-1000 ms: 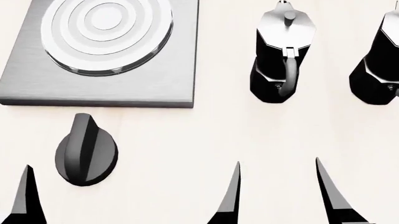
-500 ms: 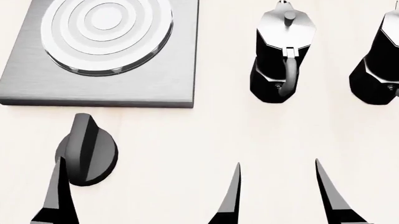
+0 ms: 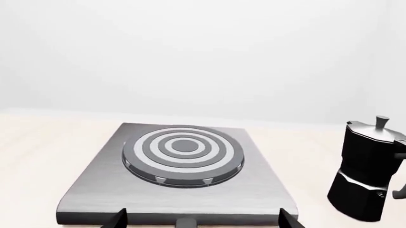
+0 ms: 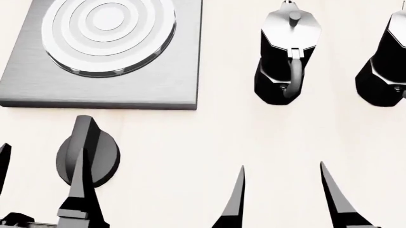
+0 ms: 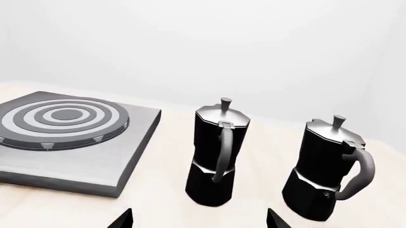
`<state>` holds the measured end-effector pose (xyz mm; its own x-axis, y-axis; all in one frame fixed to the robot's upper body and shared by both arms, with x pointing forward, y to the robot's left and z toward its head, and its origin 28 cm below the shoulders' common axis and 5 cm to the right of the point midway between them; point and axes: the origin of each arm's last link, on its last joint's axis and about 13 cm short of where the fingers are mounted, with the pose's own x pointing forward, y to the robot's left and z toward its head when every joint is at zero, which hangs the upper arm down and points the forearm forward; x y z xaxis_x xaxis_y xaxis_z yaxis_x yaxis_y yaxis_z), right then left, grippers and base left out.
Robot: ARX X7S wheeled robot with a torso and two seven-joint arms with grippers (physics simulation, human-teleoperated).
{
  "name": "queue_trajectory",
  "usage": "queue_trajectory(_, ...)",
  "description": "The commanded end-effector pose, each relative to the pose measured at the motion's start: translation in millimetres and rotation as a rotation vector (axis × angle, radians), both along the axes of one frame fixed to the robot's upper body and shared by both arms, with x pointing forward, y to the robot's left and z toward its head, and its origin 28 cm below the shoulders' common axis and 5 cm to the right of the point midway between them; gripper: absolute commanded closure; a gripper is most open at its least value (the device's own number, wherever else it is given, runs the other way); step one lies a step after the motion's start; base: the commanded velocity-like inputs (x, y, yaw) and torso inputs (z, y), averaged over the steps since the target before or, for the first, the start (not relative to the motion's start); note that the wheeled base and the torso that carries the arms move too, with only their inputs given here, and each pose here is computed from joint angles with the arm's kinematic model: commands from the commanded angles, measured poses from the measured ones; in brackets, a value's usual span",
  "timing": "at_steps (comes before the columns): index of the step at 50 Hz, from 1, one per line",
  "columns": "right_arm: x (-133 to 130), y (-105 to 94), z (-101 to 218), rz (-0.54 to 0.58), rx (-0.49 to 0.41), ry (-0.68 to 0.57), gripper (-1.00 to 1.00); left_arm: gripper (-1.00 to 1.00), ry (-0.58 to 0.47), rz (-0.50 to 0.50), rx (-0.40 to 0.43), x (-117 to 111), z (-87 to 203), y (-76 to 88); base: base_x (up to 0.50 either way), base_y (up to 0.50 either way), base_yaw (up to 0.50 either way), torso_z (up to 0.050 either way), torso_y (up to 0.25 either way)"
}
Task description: Turn off the stove.
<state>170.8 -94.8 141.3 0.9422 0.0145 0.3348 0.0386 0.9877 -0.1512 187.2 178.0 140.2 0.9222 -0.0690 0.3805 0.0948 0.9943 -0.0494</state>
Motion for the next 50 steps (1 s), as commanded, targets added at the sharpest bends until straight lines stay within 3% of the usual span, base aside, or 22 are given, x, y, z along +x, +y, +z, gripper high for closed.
queue_trajectory(1, 0.0, -0.5, -0.3, 0.001, 0.002, 0.003, -1.0, -1.0, 0.003, 0.012, 0.004, 8.7, -4.0, -4.6, 0.0, 0.0, 0.0, 0.0, 0.0)
queue_trajectory(50, 1.5, 0.1, -2.0, 0.007, 0.002, 0.013, -1.0, -1.0, 0.046, 0.112, 0.05, 54.3, -32.4, -12.5, 0.0, 0.0, 0.0, 0.0, 0.0)
